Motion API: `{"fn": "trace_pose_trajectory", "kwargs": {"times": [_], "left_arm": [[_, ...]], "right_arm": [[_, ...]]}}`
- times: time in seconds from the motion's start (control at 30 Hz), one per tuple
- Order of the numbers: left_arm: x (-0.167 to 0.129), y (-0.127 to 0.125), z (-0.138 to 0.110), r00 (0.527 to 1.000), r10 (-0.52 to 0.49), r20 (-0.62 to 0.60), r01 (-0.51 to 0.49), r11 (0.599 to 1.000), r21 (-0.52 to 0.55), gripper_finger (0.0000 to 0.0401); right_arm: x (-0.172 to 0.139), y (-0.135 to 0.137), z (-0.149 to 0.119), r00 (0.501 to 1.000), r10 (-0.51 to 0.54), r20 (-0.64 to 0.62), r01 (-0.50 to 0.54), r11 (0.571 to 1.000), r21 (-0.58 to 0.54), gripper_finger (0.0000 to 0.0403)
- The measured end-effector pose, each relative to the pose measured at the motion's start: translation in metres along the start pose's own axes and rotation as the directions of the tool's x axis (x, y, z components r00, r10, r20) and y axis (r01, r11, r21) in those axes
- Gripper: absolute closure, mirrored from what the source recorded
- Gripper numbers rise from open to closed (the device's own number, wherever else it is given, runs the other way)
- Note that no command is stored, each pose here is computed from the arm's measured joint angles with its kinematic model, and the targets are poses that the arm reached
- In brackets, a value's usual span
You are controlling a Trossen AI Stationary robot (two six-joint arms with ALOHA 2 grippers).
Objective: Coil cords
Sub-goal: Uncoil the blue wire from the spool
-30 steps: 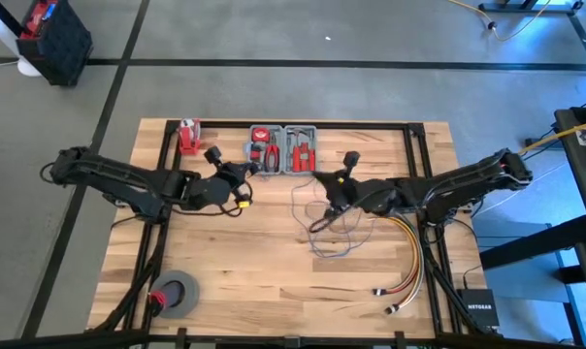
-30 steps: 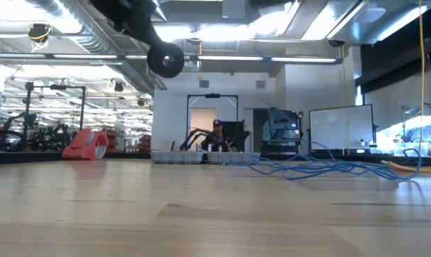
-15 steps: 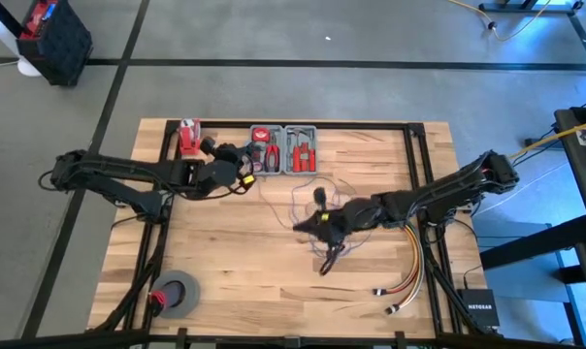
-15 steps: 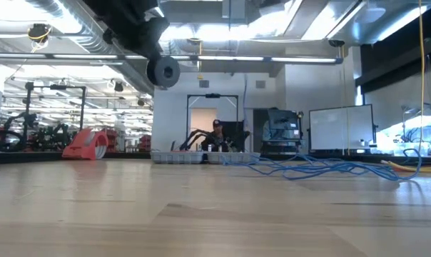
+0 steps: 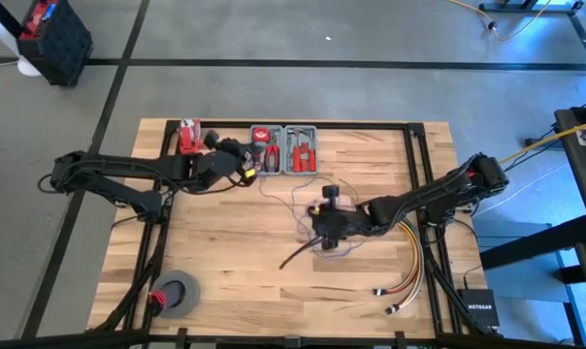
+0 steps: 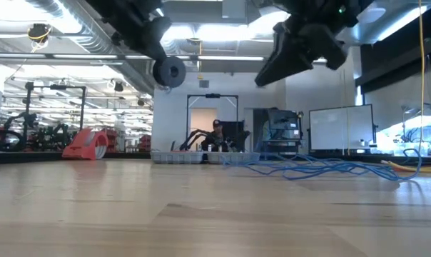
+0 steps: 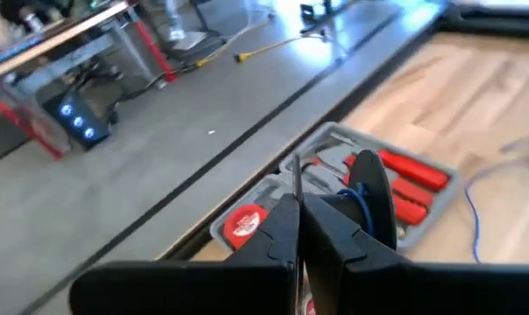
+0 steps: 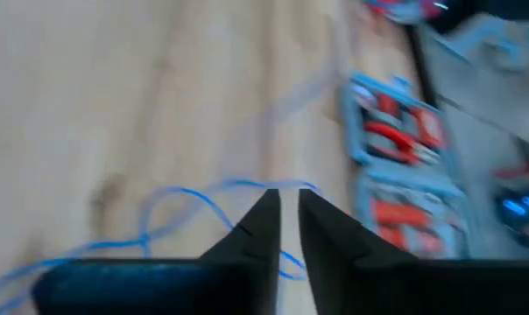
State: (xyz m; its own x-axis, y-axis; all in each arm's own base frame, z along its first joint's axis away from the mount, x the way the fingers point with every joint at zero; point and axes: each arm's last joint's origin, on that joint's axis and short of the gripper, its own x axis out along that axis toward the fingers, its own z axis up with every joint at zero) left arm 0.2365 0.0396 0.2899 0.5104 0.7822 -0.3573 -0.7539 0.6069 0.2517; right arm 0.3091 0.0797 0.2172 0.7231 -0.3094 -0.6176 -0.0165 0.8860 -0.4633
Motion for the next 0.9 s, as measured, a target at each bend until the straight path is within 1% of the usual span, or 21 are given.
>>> {"fn": "trace_pose_trajectory", "kwargs": {"times": [0.1, 0.17, 0.27, 0.37, 0.43, 0.5, 0.57, 0.67, 0.73, 0.9], "left_arm": [[-0.003, -0.003, -0.001, 1.0, -0.025, -0.001, 0.025, 0.997, 0.072, 0.0401], [-0.006, -0.007, -0.002, 0.999, -0.046, -0.004, 0.046, 0.989, 0.138, 0.0401], [-0.009, -0.018, -0.008, 0.996, -0.084, -0.012, 0.085, 0.963, 0.257, 0.0401], [-0.007, -0.036, -0.023, 0.992, -0.12, -0.03, 0.122, 0.92, 0.372, 0.0401], [-0.005, -0.05, -0.038, 0.989, -0.141, -0.049, 0.148, 0.876, 0.46, 0.0401], [-0.002, -0.063, -0.056, 0.986, -0.142, -0.091, 0.169, 0.819, 0.549, 0.0401], [-0.001, -0.076, -0.075, 0.989, -0.101, -0.109, 0.147, 0.761, 0.632, 0.0401], [-0.001, -0.092, -0.098, 0.995, -0.017, -0.097, 0.084, 0.662, 0.745, 0.0401], [-0.001, -0.103, -0.11, 0.996, 0.004, -0.091, 0.07, 0.608, 0.79, 0.0401], [0.002, -0.122, -0.139, 0.992, 0.013, -0.127, 0.104, 0.501, 0.859, 0.0401]], "right_arm": [[-0.007, -0.005, -0.006, 0.993, -0.099, -0.069, 0.098, 0.995, -0.014, 0.0328], [-0.016, -0.006, -0.011, 0.986, -0.123, -0.109, 0.123, 0.992, -0.009, 0.0309], [-0.023, -0.006, -0.02, 0.976, -0.11, -0.19, 0.119, 0.992, 0.035, 0.0289], [-0.021, -0.003, -0.032, 0.967, -0.068, -0.247, 0.096, 0.99, 0.104, 0.0281], [-0.017, 0.002, -0.043, 0.964, -0.045, -0.261, 0.08, 0.989, 0.127, 0.0279], [-0.012, 0.007, -0.054, 0.966, -0.035, -0.255, 0.072, 0.988, 0.136, 0.0279], [-0.008, 0.011, -0.065, 0.967, -0.032, -0.252, 0.069, 0.988, 0.139, 0.0279], [-0.004, 0.014, -0.074, 0.973, -0.03, -0.231, 0.071, 0.983, 0.171, 0.0279], [-0.001, 0.016, -0.078, 0.977, -0.03, -0.213, 0.071, 0.98, 0.186, 0.0279], [0.0, 0.017, -0.08, 0.978, -0.031, -0.205, 0.071, 0.979, 0.191, 0.0278]]}}
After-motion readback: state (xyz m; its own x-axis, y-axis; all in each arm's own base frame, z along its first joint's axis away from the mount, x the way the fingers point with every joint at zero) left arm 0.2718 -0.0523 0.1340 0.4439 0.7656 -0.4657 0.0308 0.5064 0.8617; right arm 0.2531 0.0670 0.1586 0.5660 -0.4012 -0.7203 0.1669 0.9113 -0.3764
